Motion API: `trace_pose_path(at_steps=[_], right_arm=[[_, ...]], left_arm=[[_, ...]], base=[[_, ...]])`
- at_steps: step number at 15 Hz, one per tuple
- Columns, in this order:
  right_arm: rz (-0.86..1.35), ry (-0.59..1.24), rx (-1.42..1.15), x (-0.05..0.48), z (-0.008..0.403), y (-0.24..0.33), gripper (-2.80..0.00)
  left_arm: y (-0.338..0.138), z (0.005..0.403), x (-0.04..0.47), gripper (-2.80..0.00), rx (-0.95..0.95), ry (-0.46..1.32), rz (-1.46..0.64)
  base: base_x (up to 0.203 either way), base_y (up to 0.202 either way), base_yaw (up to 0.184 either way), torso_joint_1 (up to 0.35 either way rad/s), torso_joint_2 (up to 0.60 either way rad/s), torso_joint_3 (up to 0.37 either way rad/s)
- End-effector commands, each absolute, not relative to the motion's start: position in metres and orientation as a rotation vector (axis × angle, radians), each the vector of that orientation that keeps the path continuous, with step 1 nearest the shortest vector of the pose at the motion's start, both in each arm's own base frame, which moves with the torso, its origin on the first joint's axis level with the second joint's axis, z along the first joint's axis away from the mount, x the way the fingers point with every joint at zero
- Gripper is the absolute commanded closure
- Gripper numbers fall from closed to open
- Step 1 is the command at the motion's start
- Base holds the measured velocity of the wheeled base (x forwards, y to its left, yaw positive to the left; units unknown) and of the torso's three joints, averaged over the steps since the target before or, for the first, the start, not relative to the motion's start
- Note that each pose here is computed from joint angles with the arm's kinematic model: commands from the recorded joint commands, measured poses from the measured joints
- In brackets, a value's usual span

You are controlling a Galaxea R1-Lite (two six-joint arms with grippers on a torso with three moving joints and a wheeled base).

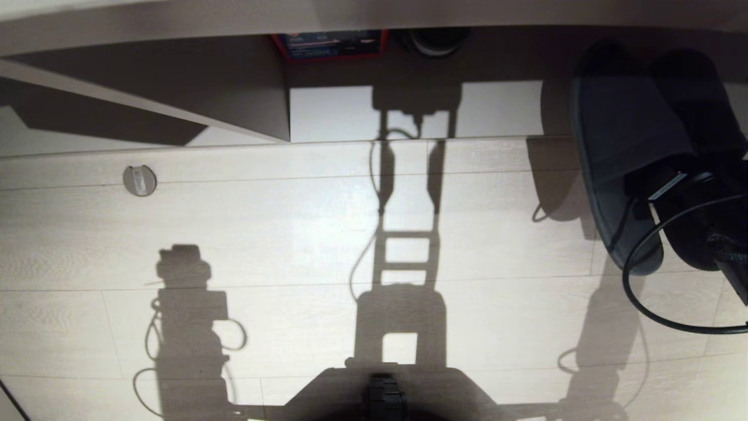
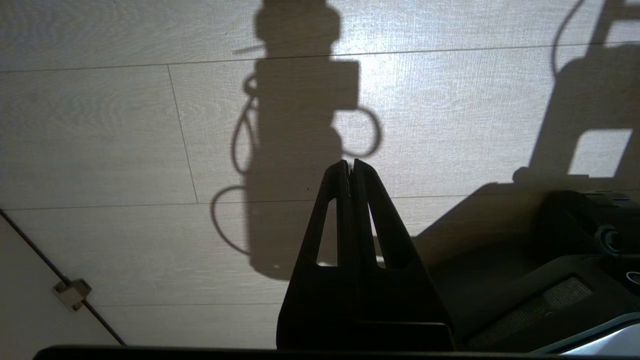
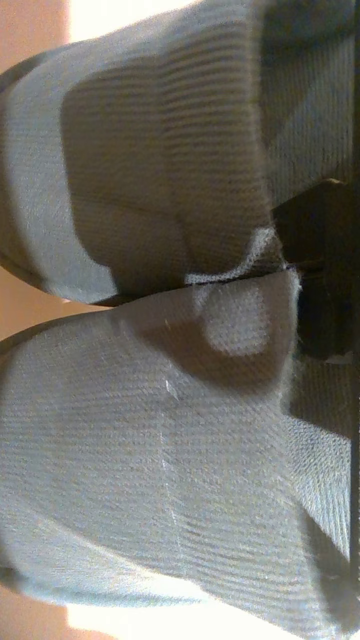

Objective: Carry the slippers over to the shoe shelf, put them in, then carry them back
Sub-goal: Place the slippers into the shoe cabinet

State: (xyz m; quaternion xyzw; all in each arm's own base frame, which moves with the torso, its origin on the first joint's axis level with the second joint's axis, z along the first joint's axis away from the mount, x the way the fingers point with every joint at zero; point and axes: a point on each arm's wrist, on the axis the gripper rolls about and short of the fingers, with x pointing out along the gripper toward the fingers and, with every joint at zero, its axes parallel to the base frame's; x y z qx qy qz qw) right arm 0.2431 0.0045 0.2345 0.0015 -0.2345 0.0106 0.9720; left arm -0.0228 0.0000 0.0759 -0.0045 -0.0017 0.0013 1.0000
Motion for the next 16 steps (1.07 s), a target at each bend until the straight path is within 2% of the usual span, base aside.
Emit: trace_pose_path(at_steps=[1,16], right_arm=[[0.022,-0.492,0.0,0.253,0.238,0.005,0.0],[0.005,-0.653,-0.041,0.318,0.271,-0.007,0.0]], left_arm=[[0.0,0.076,-0.023,0.0,-0.009,-0.005,0.003],[0.0,0.076,-0.023,0.0,-0.009,-0.005,0.003]], base=[[0.0,0.0,0.0,0.0,0.0,0.0],[0.0,0.0,0.0,0.0,0.0,0.0]])
